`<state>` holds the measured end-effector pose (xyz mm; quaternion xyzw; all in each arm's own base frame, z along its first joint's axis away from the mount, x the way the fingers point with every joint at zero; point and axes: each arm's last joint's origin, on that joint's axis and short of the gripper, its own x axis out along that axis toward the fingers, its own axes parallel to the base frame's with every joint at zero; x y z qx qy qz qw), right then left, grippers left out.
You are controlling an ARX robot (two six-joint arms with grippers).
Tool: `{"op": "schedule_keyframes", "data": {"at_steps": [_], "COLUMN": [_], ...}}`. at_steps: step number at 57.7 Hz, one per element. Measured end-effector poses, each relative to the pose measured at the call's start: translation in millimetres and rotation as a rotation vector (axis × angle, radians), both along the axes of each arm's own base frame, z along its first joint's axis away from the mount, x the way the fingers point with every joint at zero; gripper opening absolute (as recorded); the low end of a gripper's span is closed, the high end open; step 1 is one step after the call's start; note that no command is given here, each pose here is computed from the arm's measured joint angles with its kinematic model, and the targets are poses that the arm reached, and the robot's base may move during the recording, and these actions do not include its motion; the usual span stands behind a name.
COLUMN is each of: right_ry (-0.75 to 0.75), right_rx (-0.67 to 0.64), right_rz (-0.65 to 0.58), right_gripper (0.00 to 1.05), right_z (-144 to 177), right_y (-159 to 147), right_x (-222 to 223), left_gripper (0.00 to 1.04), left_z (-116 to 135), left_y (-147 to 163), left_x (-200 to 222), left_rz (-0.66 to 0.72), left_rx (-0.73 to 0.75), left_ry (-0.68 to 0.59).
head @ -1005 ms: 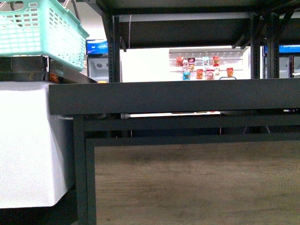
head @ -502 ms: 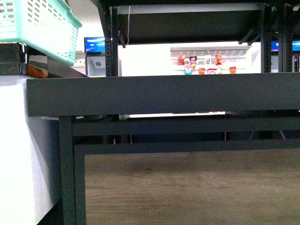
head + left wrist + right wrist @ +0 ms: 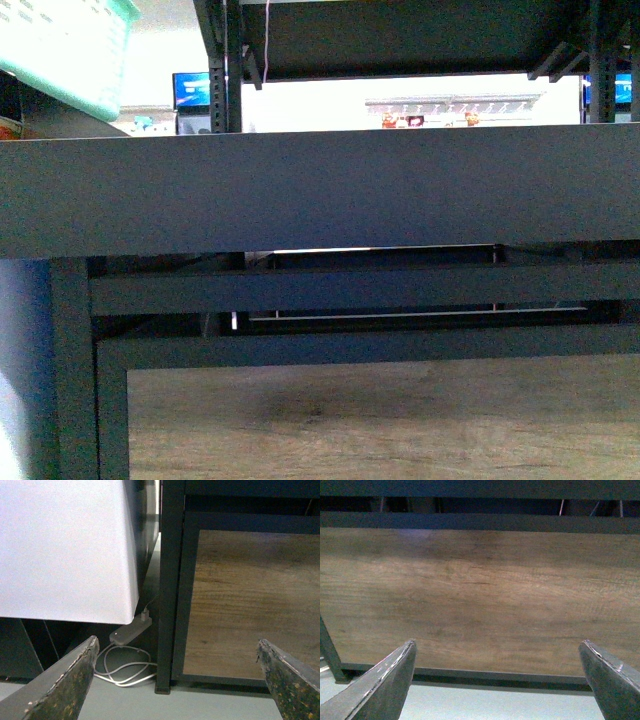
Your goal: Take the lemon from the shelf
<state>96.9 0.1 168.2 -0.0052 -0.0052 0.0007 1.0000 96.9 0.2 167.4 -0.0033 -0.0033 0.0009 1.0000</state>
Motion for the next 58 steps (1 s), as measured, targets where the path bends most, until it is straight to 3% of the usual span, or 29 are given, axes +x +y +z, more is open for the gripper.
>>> {"op": "schedule_keyframes", "data": {"at_steps": [58], "right_ry": [0.001], "right_rx": [0.000], "right_rz": [0.000], "right_gripper": [0.97], "right_z": [-0.1], "right_y": [0.0], "right_x": [0.0], "left_gripper": [0.97], "left_z": [0.0], "left_y": [0.0], "left_x": [0.0], "left_rz": [0.000], "left_rx": [0.000], "left_ry": [0.000]}}
